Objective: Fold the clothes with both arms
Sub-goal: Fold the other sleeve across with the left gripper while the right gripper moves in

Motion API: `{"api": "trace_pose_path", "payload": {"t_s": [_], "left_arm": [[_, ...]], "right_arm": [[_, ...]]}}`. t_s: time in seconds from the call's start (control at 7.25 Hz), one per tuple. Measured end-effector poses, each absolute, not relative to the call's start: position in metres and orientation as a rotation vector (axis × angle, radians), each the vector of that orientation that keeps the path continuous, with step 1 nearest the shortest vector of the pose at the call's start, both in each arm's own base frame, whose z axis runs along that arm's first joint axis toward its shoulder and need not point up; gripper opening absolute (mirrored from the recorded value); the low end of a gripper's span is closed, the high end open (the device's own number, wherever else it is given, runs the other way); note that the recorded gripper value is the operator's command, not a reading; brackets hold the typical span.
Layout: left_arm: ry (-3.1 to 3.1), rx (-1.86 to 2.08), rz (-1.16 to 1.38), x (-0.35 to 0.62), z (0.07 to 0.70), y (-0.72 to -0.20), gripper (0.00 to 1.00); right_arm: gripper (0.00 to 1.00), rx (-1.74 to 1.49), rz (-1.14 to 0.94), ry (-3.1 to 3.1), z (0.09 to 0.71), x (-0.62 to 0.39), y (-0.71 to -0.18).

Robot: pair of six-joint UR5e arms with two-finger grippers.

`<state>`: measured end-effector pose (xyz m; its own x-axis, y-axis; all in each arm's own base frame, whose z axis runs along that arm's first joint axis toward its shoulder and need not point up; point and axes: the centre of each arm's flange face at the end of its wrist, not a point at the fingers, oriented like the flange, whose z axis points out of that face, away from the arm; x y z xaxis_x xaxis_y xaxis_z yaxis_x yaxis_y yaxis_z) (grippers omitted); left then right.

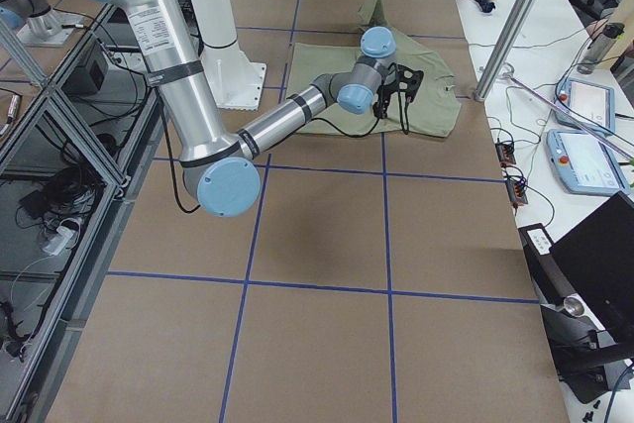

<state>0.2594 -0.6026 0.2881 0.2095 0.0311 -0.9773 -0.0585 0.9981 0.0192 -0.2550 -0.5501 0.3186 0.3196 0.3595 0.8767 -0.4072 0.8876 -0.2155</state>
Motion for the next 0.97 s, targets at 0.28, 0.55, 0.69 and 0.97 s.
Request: {"api": "trace_pose_path", "payload": {"t_s": [0.28, 0.55, 0.69, 0.97], "left_arm": [[1.384, 0.059, -0.035, 0.353, 0.164, -0.602, 0.0], [1.454, 0.132, -0.225, 0.488, 0.066, -0.6, 0.0], [1.483, 0.16, -0.286, 0.545, 0.041, -0.588, 0.0], [1.5, 0.207, -0.352, 0.615, 0.039, -0.566, 0.84]], "right_arm": [[0.99, 0.065, 0.521, -1.117, 0.338, -0.23, -0.55], [1.0, 0.084, 0.511, -1.075, 0.371, -0.208, -0.541], [1.0, 0.093, 0.513, -1.059, 0.382, -0.196, -0.538], [1.0, 0.1, 0.525, -1.039, 0.394, -0.187, -0.537]]}}
